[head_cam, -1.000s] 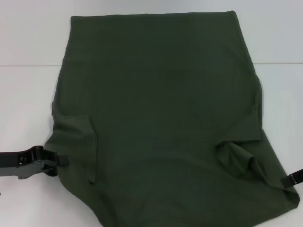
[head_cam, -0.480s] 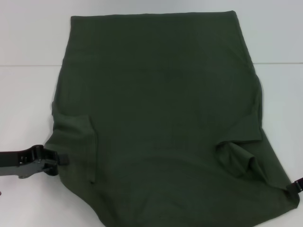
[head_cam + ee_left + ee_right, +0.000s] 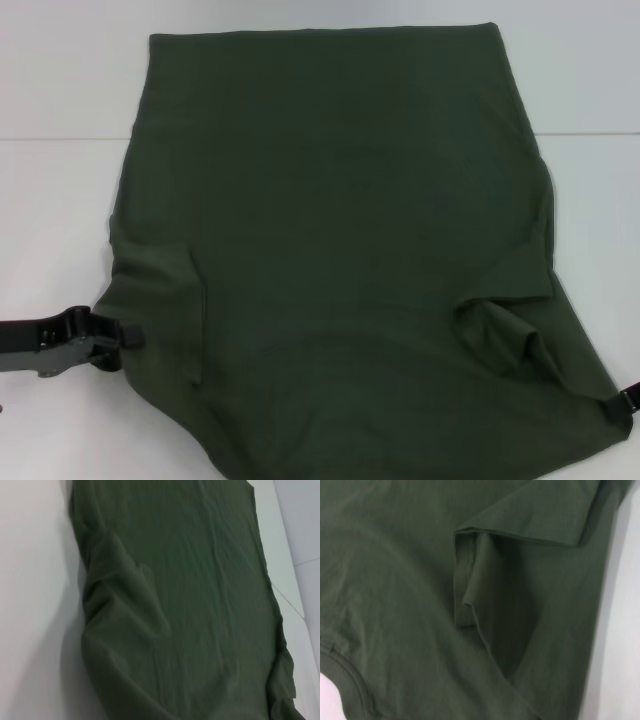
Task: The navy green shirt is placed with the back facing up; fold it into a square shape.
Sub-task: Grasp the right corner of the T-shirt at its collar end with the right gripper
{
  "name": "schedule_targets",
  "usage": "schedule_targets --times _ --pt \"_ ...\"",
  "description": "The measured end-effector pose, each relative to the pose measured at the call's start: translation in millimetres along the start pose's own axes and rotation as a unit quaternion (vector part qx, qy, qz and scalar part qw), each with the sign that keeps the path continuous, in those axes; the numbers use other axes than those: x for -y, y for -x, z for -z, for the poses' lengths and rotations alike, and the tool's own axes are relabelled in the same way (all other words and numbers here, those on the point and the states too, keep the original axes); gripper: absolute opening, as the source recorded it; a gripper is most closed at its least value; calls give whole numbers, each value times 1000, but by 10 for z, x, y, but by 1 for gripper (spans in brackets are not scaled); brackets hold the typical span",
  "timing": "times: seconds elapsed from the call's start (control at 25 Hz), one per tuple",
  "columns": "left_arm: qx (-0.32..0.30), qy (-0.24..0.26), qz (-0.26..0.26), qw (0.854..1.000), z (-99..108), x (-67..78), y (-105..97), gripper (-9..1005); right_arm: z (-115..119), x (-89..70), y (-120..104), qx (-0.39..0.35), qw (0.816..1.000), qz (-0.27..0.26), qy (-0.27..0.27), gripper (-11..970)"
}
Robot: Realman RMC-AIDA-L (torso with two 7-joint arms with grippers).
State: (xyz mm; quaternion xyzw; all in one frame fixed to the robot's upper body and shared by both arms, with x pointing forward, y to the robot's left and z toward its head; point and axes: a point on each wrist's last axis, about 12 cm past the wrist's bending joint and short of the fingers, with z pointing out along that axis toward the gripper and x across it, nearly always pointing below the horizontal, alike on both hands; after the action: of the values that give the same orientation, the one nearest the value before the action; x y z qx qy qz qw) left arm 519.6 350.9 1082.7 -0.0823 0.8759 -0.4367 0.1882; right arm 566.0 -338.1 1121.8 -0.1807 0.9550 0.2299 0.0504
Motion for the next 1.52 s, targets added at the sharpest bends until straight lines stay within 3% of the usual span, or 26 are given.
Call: schedule_targets --times 0.76,1.52 --pt "2 -1 1 1000 5 0 6 33 -159 -84 49 -9 1000 10 5 664" --pt "4 0 0 1000 8 1 16 32 -325 -289 168 -18 999 35 36 649"
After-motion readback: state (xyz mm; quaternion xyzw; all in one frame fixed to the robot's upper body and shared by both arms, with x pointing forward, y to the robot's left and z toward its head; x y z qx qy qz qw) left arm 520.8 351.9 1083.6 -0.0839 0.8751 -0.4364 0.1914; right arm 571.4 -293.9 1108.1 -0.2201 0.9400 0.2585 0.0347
